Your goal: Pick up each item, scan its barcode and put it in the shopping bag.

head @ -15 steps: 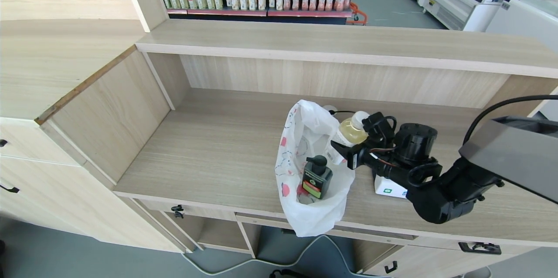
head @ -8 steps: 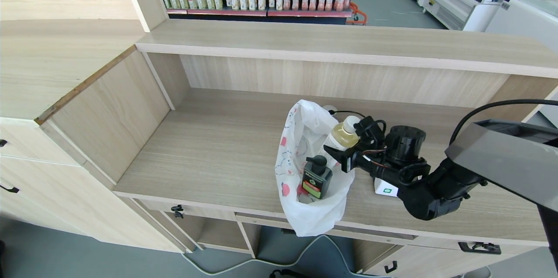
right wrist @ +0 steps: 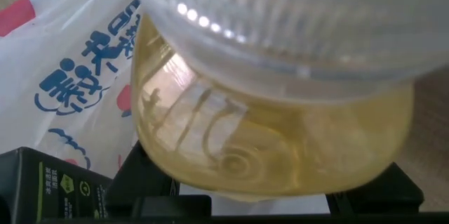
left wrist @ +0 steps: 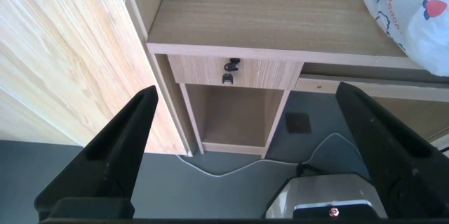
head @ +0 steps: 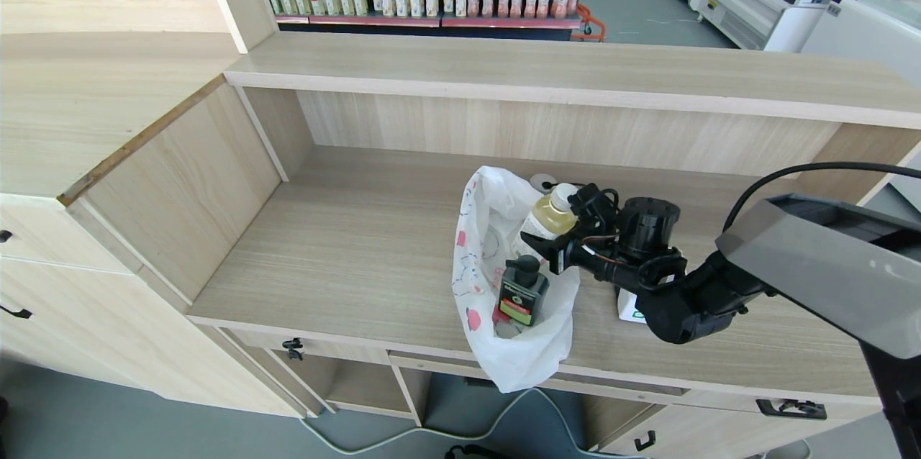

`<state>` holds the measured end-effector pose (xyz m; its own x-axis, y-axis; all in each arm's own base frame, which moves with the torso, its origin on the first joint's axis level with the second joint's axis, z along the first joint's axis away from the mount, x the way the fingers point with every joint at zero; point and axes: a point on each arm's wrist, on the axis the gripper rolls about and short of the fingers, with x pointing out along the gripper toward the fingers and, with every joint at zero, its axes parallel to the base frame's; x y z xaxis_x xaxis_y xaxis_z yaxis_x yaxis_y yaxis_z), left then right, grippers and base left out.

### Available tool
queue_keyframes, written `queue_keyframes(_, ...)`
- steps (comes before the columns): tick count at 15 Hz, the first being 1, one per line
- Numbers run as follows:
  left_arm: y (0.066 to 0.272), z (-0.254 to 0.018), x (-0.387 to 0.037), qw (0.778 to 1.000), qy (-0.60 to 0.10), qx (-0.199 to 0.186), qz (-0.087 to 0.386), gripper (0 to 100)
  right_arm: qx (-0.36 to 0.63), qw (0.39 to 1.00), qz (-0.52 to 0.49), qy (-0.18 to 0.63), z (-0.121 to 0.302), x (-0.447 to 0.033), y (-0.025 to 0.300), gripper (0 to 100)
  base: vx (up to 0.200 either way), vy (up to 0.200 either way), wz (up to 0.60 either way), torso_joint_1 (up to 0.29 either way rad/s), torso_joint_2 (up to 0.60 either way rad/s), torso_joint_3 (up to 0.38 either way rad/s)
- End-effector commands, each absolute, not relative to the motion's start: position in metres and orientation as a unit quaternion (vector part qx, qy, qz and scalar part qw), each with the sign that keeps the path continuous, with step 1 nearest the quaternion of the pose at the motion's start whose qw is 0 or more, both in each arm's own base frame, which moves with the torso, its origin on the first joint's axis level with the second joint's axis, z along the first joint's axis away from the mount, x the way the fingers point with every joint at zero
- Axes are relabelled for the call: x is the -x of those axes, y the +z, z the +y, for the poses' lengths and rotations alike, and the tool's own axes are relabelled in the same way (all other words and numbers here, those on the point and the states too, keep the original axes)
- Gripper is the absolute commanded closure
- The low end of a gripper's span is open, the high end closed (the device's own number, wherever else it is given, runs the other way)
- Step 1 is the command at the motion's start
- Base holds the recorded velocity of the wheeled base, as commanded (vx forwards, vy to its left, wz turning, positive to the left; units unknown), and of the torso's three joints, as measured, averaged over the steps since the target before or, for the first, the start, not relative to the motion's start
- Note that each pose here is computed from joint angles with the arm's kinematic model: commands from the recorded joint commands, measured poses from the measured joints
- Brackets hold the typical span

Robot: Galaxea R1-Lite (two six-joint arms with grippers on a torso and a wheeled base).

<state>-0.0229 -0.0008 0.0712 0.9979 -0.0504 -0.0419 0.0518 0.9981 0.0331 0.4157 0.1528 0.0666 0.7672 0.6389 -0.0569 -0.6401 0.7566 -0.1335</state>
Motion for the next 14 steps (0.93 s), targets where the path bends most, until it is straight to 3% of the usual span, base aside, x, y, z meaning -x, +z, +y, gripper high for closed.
queue_keyframes(1,0.071,-0.001,0.023,0.999,-0.026,-0.017,0.020,0,0.072,0.936,0.010,0.346,0.157,-0.416,0.061,100,0.000,0.000,0.00,0.000,0.00,0.000)
queue_keyframes(14,0.071,-0.001,0.023,0.999,-0.026,-0.016,0.020,0,0.104,0.930,0.021,0.352,0.144,-0.405,0.057,100,0.000,0.000,0.00,0.000,0.00,0.000)
